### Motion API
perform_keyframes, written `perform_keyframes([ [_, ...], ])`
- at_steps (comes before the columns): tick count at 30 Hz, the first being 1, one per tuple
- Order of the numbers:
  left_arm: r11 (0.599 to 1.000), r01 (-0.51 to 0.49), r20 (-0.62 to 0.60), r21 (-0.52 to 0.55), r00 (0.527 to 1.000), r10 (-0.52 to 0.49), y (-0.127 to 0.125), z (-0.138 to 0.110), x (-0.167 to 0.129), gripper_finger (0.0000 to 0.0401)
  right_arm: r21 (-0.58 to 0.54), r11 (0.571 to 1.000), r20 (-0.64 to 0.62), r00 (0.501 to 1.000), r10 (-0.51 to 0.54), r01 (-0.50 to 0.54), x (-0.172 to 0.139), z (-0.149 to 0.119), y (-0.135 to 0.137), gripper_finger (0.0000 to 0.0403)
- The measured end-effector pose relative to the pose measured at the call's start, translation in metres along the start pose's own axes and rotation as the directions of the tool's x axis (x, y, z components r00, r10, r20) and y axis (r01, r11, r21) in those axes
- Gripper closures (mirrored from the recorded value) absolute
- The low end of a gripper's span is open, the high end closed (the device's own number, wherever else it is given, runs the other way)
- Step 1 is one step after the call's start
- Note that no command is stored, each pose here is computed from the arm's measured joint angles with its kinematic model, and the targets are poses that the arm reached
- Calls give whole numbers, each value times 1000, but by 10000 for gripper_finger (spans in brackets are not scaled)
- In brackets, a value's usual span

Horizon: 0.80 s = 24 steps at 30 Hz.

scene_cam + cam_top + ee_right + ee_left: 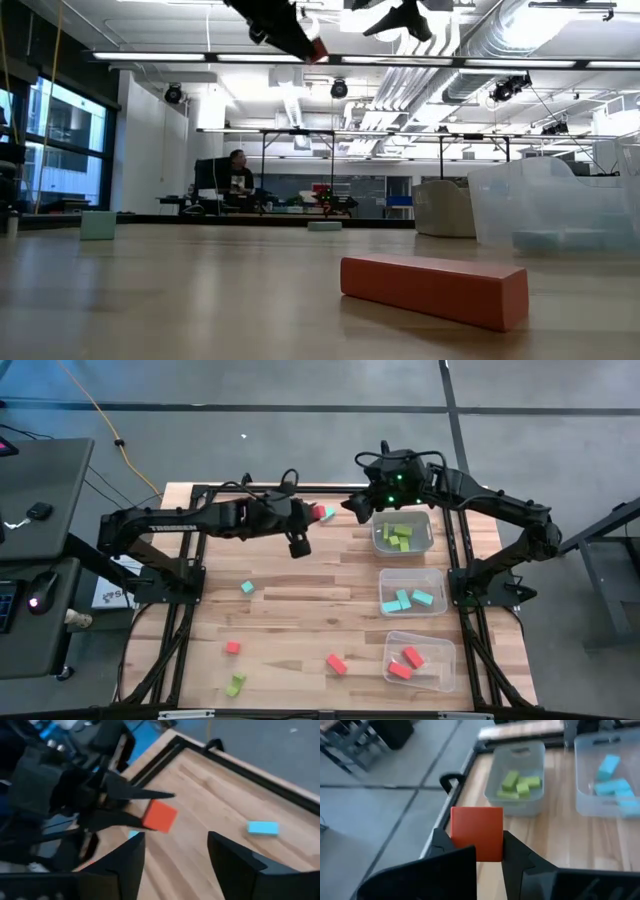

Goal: Sort & place blocks by color
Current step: Put the orange block into the bottom transparent bin

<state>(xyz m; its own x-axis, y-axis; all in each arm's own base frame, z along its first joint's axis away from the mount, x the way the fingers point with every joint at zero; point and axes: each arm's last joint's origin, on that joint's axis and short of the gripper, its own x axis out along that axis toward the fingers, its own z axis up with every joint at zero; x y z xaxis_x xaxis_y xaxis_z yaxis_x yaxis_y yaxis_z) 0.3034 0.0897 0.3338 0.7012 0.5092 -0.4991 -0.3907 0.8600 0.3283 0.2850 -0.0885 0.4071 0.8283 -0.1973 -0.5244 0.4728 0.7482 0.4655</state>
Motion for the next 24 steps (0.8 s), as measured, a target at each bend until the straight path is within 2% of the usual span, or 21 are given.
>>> perform_keyframes([
  [4,1000,-13,44,19,999,12,0,5,-1,392,86,995,-6,999,44,-43,4,1,2,180],
  [10,999,-3,44,45,999,1,-5,5,0,392,179,984,-46,999,28,-19,19,-2,0,169],
  [17,996,2,42,89,999,-6,-7,5,-1,392,217,976,-96,995,12,9,41,-8,-1,169],
  [24,992,41,-23,117,999,-38,-11,-2,5,392,215,976,-81,995,61,-42,51,-8,6,169],
])
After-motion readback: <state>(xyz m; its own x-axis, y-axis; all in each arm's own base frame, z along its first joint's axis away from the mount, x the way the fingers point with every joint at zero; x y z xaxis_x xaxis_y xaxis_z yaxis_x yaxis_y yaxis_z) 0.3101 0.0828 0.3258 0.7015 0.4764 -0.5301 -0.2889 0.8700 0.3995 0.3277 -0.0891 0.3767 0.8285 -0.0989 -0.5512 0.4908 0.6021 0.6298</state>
